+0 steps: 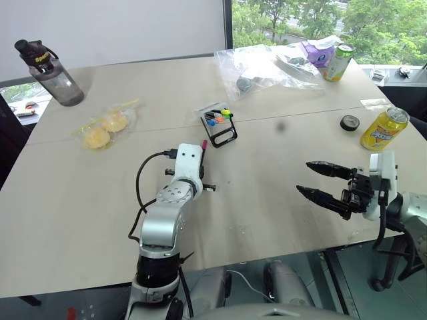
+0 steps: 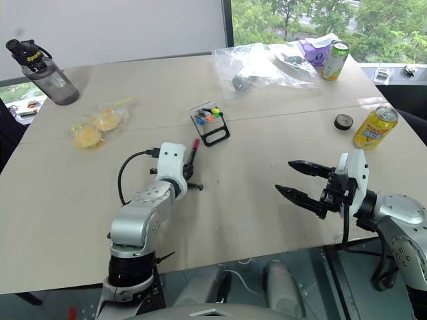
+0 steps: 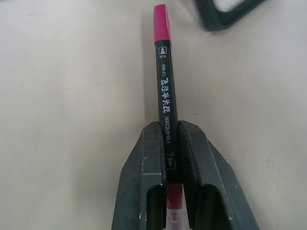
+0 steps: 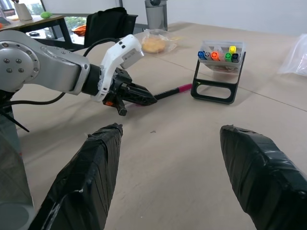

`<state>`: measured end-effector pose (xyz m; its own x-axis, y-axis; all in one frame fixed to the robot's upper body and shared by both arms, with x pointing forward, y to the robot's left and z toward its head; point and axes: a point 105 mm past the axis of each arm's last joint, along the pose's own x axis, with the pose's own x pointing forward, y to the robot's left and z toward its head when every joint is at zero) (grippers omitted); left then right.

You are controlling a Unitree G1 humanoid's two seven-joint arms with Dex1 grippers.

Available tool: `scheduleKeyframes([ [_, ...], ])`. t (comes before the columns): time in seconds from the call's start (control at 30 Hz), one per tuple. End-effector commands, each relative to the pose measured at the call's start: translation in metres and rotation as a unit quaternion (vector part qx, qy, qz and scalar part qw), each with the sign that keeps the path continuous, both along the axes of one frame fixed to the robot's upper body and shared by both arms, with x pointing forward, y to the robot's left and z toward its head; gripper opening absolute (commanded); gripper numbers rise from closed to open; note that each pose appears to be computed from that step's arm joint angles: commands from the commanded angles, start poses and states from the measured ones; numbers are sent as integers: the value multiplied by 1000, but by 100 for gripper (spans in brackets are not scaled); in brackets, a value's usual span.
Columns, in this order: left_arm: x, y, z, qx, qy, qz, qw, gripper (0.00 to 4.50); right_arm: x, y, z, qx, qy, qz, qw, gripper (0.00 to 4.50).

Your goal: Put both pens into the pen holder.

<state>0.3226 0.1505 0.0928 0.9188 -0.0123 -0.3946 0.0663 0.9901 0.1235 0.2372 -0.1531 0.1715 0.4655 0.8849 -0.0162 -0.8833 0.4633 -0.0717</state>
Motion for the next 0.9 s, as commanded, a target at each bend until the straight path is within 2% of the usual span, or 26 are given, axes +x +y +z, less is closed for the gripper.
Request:
scheduleKeyframes([
  [0.03, -14, 28, -10, 21, 13, 43, 999, 3, -2, 0, 8, -3, -20, 8, 1000, 346],
  [0.2, -25, 36, -1, 35, -28, 43, 998, 3, 0, 2, 6, 1, -21, 12, 1000, 346],
  [0.33, -22, 19, 40, 54, -164, -31, 985, 3, 4, 6, 6, 4, -22, 13, 1000, 346],
  [0.4, -25, 8, 52, 77, -212, -80, 971, 3, 6, 7, 6, 5, -24, 8, 1000, 346],
  [0.53, -33, -20, 63, 150, -296, -197, 923, 3, 15, 8, 4, 0, -20, -19, 1000, 346],
  [0.67, -44, -57, 80, 199, -383, -319, 844, 3, 24, 13, 15, 43, -20, -45, 998, 346],
  [0.73, -45, -67, 88, 206, -412, -352, 815, 3, 34, 17, 17, 58, -12, -78, 995, 346],
  [0.83, -42, -71, 99, 183, -438, -368, 799, 3, 48, 23, 16, 62, 9, -122, 991, 346],
  [0.9, -41, -75, 104, 170, -448, -382, 790, 3, 49, 32, 25, 119, 33, -115, 986, 346],
])
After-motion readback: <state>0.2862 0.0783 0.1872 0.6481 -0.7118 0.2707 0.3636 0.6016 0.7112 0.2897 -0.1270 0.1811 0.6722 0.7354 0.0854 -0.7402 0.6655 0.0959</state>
